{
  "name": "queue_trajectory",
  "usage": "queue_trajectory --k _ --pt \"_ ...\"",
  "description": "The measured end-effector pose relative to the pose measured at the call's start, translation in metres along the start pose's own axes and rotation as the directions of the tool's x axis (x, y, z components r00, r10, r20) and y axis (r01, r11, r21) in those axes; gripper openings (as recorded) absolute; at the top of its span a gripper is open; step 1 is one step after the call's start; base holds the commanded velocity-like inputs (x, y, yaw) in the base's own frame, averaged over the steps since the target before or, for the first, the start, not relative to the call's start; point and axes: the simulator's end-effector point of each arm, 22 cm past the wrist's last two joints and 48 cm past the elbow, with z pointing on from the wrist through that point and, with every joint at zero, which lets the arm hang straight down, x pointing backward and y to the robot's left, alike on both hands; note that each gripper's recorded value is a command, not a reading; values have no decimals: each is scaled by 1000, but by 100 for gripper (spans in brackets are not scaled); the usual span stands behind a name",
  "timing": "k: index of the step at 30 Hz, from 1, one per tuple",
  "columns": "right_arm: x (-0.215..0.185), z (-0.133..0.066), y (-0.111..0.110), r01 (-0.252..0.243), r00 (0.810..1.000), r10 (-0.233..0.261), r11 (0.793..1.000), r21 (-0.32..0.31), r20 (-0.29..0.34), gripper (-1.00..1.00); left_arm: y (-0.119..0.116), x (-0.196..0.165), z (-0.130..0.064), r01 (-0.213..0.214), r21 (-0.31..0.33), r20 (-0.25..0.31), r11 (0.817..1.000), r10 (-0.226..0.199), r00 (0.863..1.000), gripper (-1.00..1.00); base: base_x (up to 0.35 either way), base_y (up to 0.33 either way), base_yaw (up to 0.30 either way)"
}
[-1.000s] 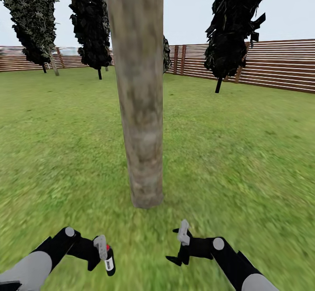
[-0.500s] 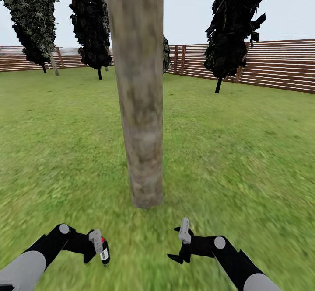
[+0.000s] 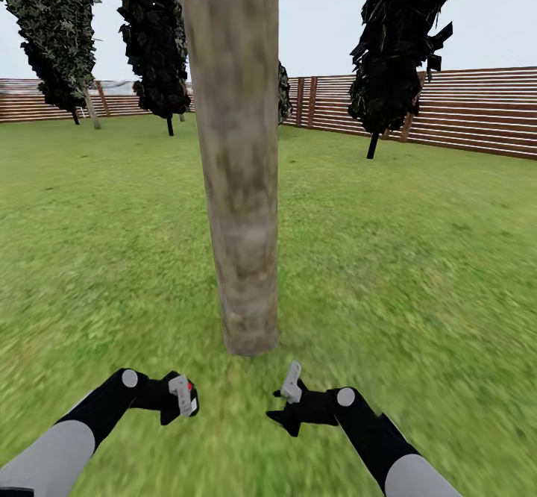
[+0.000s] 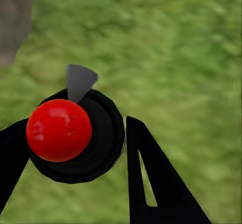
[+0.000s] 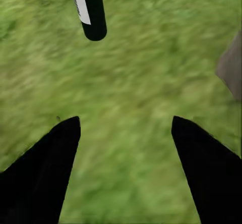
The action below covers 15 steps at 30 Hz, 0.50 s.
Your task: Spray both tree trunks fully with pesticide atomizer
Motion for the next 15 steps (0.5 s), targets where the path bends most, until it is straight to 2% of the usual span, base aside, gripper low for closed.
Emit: queue_trajectory --k 6,15 --pt "-1 -1 -2 1 1000 -1 1000 3 1 -100 -3 -11 5 -17 4 10 1000 17 1000 -100 0 0 0" --pt "-9 -1 -4 12 1000 -12 1000 8 16 -100 -30 -46 30 -79 54 20 995 78 997 -100 0 0 0"
